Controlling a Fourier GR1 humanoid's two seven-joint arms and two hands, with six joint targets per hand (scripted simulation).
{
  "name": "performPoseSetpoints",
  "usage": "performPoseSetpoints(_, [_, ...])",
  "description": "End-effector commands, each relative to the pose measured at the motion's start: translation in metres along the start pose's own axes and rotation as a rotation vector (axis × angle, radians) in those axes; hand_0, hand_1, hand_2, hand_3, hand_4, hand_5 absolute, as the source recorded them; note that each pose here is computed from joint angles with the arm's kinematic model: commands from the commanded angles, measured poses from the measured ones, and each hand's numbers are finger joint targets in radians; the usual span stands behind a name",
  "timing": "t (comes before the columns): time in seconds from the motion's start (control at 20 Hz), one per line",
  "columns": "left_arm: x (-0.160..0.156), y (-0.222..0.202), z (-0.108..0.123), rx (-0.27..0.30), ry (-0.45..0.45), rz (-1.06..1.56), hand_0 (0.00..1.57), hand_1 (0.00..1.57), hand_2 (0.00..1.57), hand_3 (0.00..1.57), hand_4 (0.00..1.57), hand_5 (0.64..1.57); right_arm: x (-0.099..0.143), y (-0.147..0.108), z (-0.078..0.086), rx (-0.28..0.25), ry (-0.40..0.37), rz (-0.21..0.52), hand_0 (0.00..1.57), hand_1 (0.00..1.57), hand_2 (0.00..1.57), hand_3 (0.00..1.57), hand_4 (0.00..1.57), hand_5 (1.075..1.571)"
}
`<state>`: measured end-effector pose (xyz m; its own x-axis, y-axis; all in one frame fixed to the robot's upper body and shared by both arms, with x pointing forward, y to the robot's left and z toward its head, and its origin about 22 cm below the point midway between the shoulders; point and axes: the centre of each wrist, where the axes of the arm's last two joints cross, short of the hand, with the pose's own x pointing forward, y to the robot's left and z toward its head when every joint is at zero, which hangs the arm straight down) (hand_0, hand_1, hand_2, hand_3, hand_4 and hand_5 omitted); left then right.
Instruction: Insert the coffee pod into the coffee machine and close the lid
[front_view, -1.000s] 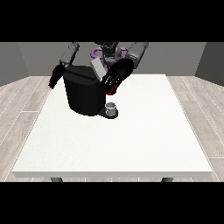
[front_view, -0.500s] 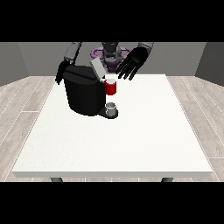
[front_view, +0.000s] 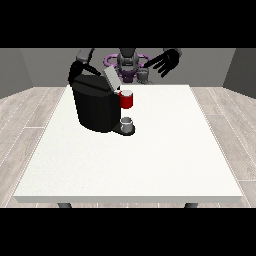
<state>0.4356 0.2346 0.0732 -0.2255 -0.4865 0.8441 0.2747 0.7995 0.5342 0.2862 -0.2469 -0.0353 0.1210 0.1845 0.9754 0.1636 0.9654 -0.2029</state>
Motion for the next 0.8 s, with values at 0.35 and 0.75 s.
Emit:
performPoseSetpoints(0.35, [-0.1, -0.089, 0.085, -0.033, 0.197, 0.424, 0.0, 0.0, 0.0, 0.0, 0.32, 1.571, 0.045, -0.005, -0.013, 0.124, -0.067, -0.01, 0.0, 0.0, 0.0, 0.0, 0.06, 1.571])
performPoseSetpoints(0.75, [-0.089, -0.106, 0.091, -0.025, 0.199, 0.506, 0.0, 0.0, 0.0, 0.0, 0.35, 1.571, 0.061, -0.046, -0.032, 0.131, -0.066, 0.007, 0.0, 0.0, 0.0, 0.0, 0.0, 1.571])
